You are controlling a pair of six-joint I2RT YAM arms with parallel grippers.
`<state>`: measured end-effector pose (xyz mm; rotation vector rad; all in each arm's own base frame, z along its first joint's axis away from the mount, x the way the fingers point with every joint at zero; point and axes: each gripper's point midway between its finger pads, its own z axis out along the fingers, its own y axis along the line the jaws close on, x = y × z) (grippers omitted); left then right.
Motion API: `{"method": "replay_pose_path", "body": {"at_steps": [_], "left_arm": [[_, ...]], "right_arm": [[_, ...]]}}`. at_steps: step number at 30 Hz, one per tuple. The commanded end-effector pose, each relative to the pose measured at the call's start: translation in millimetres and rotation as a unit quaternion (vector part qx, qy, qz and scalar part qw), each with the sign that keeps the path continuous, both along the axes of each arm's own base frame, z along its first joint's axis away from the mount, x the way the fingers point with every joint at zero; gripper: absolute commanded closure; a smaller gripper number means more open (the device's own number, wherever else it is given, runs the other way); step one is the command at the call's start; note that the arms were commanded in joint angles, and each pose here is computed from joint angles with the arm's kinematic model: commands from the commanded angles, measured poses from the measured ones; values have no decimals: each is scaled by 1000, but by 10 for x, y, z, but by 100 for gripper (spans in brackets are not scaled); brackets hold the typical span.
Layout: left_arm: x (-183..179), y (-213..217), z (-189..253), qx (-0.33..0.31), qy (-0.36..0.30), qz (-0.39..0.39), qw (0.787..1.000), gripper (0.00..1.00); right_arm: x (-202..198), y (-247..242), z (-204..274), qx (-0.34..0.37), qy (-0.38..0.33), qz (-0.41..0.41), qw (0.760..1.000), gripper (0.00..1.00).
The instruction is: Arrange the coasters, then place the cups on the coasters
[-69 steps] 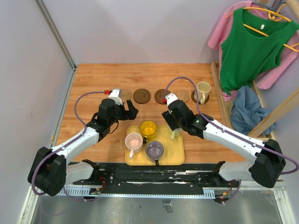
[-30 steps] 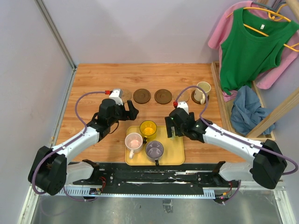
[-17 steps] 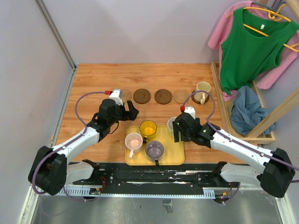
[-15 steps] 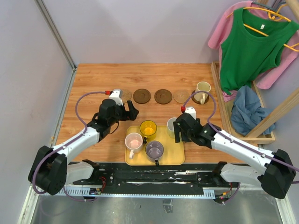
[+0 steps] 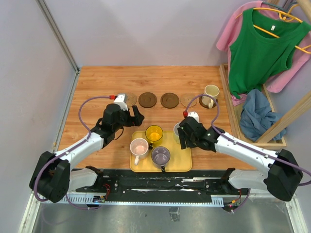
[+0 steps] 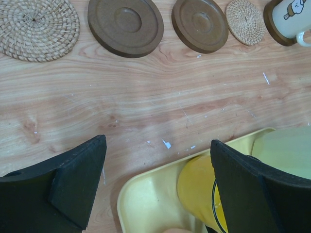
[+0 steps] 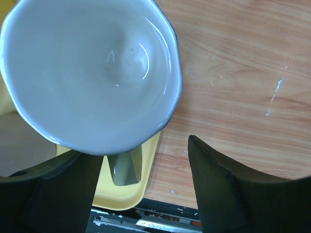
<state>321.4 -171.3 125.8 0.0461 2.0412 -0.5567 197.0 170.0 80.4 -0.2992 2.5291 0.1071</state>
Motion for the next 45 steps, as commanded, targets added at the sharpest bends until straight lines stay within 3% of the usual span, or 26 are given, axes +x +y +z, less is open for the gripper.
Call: {"method": "replay_pose_path", "body": {"at_steps": [1, 9, 14, 22, 30, 45], "left_arm": [[20, 15, 72, -9, -15, 4, 1000, 8], [19, 13, 57, -10, -13, 4, 1000, 8], [17, 16, 53, -10, -13, 5, 1000, 8], [16, 14, 46, -10, -12, 5, 1000, 8], [15, 20, 45, -10, -12, 6, 1000, 8], [57, 45, 156, -7, -29, 13, 999, 8]], "right_arm": [[53, 155, 87, 12, -10, 24, 1000, 32], [67, 224, 62, 21, -9, 26, 999, 51], [56, 226, 19, 21, -6, 23, 1000, 55], [42, 232, -43, 17, 2, 25, 1000, 70], [33, 221, -85, 10, 7, 25, 1000, 99], [366, 299, 343, -16, -91, 60, 994, 99]]}}
